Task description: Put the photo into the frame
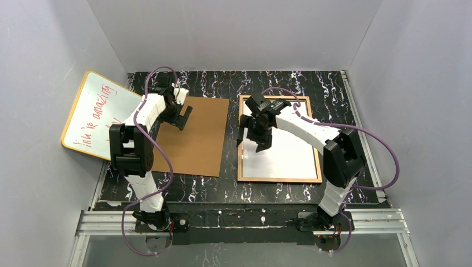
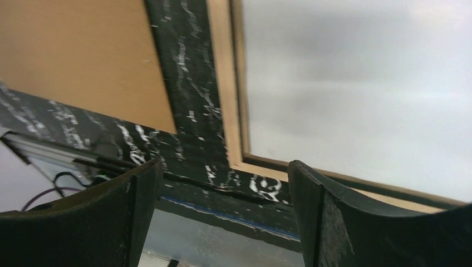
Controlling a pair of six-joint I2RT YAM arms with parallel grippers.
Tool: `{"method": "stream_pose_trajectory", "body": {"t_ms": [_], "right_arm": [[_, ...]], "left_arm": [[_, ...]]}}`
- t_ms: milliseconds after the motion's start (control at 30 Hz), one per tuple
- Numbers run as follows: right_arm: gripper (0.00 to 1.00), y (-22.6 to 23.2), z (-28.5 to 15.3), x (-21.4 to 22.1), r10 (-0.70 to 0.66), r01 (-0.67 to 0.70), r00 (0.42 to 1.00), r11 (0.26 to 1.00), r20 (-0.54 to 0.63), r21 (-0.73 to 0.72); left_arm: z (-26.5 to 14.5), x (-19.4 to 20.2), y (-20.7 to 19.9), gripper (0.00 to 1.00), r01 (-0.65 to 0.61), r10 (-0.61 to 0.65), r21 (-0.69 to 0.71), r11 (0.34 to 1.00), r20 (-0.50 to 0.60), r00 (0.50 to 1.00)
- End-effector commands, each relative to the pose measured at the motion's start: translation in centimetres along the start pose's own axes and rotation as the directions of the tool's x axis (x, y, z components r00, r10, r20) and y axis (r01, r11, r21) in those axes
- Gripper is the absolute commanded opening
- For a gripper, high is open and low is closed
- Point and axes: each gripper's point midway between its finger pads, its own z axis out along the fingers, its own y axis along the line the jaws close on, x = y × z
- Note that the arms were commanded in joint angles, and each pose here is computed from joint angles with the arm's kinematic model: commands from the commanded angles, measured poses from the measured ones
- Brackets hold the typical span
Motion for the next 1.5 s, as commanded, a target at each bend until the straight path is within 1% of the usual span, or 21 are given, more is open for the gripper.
{"method": "stream_pose_trajectory", "body": {"t_ms": [0,133,167,233,367,467,633,767,900,967,1133,1267,1367,1467], "right_arm": [[0.91,5.1,-1.4,-1.8,0.016,-0.003,0.998,0.976,0.061,-0.217],[0.91,9.0,-0.7,-3.5,0.019,0.010,0.995,0.957,0.096,-0.291],[0.91,9.8,-0.1,-4.2,0.024,0.008,0.994,0.958,0.107,-0.288],[0.91,10.4,1.3,-5.1,0.037,-0.003,0.991,0.965,0.125,-0.261],[0.91,10.5,4.4,-6.1,0.082,-0.053,0.988,0.976,0.129,-0.213],[0.91,10.6,6.1,-6.4,0.097,-0.069,0.986,0.978,0.139,-0.196],[0.91,9.8,7.9,-6.5,0.119,-0.093,0.980,0.982,0.158,-0.162],[0.91,9.0,8.9,-6.5,0.133,-0.109,0.977,0.984,0.169,-0.141],[0.91,8.2,10.0,-6.1,0.149,-0.131,0.976,0.984,0.158,-0.123],[0.91,7.8,10.4,-5.9,0.155,-0.140,0.977,0.984,0.148,-0.109],[0.91,6.4,10.8,-6.2,0.168,-0.157,0.968,0.985,0.184,-0.069],[0.91,6.1,11.0,-6.0,0.179,-0.168,0.967,0.983,0.180,-0.071],[0.91,5.5,11.3,-5.8,0.193,-0.186,0.966,0.981,0.170,-0.058],[0.92,4.7,11.6,-5.6,0.218,-0.214,0.962,0.976,0.165,-0.045]], "left_arm": [[-2.4,-1.5,3.4,0.98,-0.002,0.004,-0.110,0.994,0.019,1.000],[-3.0,-2.9,8.3,0.98,0.012,-0.010,-0.251,0.968,0.008,1.000],[-3.1,-2.8,10.3,0.98,0.034,-0.034,-0.299,0.954,0.003,0.999],[-2.9,-2.7,12.7,0.98,0.037,-0.046,-0.377,0.925,-0.014,0.999],[-1.7,-2.2,15.3,0.95,-0.004,-0.029,-0.509,0.861,-0.057,0.998],[-0.7,-1.7,16.2,0.94,-0.039,-0.006,-0.562,0.826,-0.078,0.997],[1.4,-1.2,15.8,0.93,-0.070,0.033,-0.546,0.835,-0.078,0.996],[2.9,-0.4,15.6,0.94,-0.108,0.050,-0.539,0.835,-0.122,0.991],[4.6,0.3,14.5,0.94,-0.120,0.062,-0.487,0.865,-0.134,0.989],[5.4,0.7,13.4,0.94,-0.116,0.063,-0.441,0.890,-0.134,0.989],[7.1,1.9,9.9,0.94,-0.137,0.086,-0.325,0.936,-0.165,0.982],[8.0,2.4,6.7,0.94,-0.171,0.129,-0.242,0.955,-0.180,0.975],[8.2,2.8,4.6,0.92,-0.178,0.146,-0.167,0.970,-0.184,0.972],[8.2,3.0,2.9,0.87,-0.188,0.167,-0.100,0.977,-0.189,0.968]]}}
